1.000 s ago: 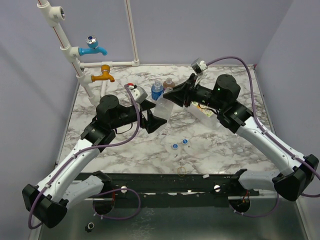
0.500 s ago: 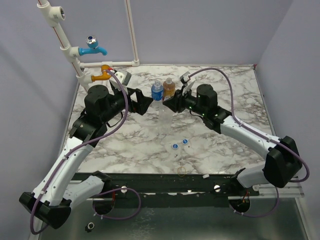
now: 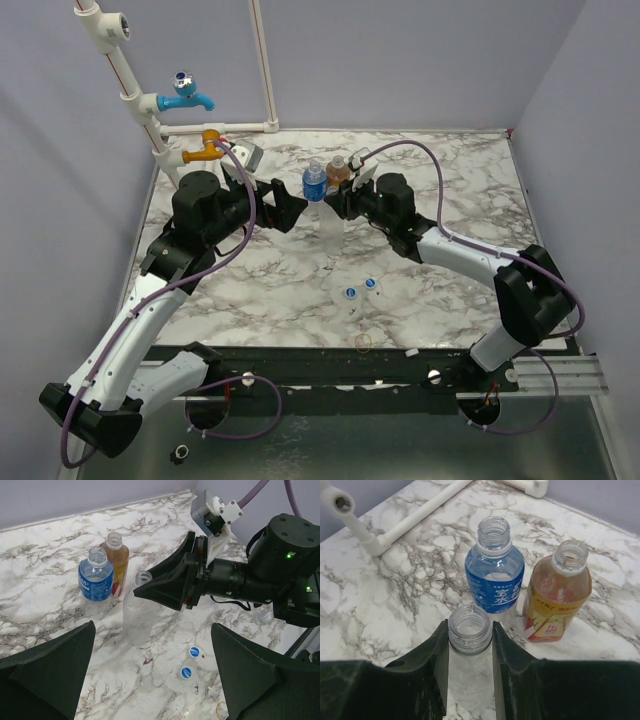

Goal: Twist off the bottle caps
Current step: Place the plastic bottle at the center of the board.

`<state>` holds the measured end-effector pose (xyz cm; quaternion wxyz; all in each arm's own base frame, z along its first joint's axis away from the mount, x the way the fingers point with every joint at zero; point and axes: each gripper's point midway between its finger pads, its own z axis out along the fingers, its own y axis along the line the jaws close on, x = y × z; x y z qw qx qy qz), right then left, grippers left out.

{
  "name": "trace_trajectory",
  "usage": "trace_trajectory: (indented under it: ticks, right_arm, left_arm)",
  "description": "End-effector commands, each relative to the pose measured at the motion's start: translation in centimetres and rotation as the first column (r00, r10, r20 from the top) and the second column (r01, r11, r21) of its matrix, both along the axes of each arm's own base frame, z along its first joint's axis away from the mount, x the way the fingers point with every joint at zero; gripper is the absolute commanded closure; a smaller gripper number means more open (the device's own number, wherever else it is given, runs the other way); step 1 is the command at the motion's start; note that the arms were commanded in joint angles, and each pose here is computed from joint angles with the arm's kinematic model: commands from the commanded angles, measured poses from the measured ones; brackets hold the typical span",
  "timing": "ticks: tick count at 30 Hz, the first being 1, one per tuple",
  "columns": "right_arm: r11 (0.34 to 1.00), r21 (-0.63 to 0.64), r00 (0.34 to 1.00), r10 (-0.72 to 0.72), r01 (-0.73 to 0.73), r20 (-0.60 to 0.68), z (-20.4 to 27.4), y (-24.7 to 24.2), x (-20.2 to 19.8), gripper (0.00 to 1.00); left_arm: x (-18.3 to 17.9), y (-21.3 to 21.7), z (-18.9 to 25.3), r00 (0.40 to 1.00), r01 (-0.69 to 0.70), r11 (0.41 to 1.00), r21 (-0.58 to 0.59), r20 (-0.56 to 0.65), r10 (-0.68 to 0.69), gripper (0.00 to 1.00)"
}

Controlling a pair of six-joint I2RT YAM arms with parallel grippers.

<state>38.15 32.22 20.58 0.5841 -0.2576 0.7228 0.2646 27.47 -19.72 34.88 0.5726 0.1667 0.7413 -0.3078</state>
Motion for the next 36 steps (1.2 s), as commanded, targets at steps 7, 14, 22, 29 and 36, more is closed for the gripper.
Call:
trace_trajectory:
  ticks: [7,14,22,29,36]
  right_arm:
    - [0.992,-0.013,0.978,-0.122,0.125,0.169,1.3,-0.8,3.3,0.99]
    - [0.994,-0.009,0.987,-0.108,0.11,0.117,0.5,-0.6,2.6,0.66]
    - [0.994,0.033,0.991,-0.103,0.101,0.084,3.2,-0.5,1.9,0.28]
    - [0.989,0.08,0.988,-0.128,0.121,0.09,7.5,-1.8,0.9,0.01]
    - [0.972,0.072,0.973,-0.228,0.225,0.04,8.8,-6.2,0.7,0.0]
  left_arm:
    - [-1.0,-1.2,-0.6,0.996,0.082,0.996,-0.041,-0.031,-0.083,0.01]
    - [-1.2,-1.5,-0.9,0.994,0.103,0.993,-0.049,-0.04,-0.105,0.01]
    - [-1.4,-1.9,-0.7,0.991,0.13,0.99,-0.062,-0.034,-0.132,0.01]
    - [-1.5,-2.1,-0.1,0.99,0.14,0.988,-0.07,-0.025,-0.142,0.01]
    - [-1.7,-2.2,0.2,0.988,0.155,0.985,-0.075,-0.017,-0.156,0.01]
